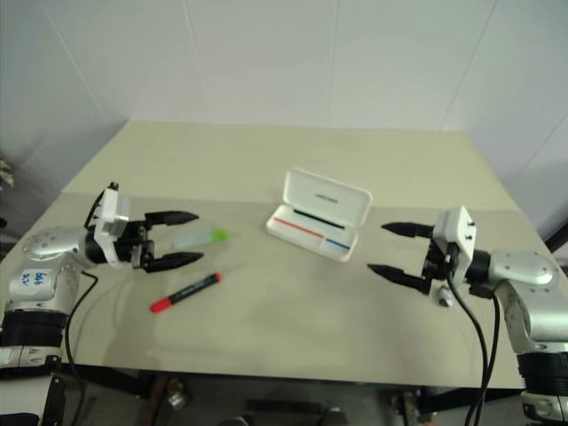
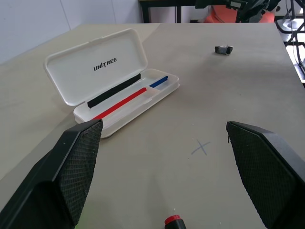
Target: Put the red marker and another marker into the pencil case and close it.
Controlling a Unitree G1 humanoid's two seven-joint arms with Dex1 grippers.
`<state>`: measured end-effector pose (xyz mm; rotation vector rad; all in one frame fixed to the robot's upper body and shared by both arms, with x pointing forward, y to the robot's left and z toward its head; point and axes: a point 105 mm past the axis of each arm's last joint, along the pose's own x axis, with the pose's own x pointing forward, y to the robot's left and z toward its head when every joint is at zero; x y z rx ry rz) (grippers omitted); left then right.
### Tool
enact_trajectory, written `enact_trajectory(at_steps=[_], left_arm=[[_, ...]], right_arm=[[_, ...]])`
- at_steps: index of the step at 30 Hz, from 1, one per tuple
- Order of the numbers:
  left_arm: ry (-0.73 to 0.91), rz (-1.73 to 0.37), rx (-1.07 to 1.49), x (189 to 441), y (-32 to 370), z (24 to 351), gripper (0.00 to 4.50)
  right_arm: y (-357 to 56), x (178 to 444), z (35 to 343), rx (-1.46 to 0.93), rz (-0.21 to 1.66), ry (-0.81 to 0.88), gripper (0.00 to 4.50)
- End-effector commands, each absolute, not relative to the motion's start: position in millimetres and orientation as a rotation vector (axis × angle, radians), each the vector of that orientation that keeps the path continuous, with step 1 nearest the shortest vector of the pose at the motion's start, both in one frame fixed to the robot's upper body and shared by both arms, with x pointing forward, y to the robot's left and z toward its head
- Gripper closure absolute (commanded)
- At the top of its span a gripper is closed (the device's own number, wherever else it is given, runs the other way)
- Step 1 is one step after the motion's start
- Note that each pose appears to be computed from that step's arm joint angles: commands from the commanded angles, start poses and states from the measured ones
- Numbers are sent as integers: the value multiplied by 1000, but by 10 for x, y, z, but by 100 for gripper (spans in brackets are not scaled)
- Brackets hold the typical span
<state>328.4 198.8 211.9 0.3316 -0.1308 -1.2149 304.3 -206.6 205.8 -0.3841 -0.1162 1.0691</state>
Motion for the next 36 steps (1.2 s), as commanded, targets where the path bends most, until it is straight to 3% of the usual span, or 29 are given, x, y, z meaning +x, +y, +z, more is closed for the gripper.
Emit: enact_trajectory(at_steps=[1, 12, 20, 23, 27, 36], left_arm=[[-157, -1213, 362, 3281, 1979, 2177, 5], [-156, -1202, 374, 3291, 1981, 2174, 5], [-115, -1138, 416, 3316, 2213, 2198, 5], [-112, -1133, 420, 3333, 2230, 2199, 0], [-113, -1135, 424, 3352, 2223, 2204, 0], [-121, -1151, 434, 3419, 2127, 2204, 0]], right_arm=[[-2040, 3042, 2138, -400, 1087, -141, 0], [-1862, 3120, 2108, -439, 1163, -39, 0], [-1637, 3349, 1942, -563, 1173, 42, 0], [-1590, 3427, 1869, -585, 1171, 59, 59], [-1511, 3526, 1802, -620, 1158, 67, 200], [-1207, 3796, 1656, -730, 1175, 124, 200]])
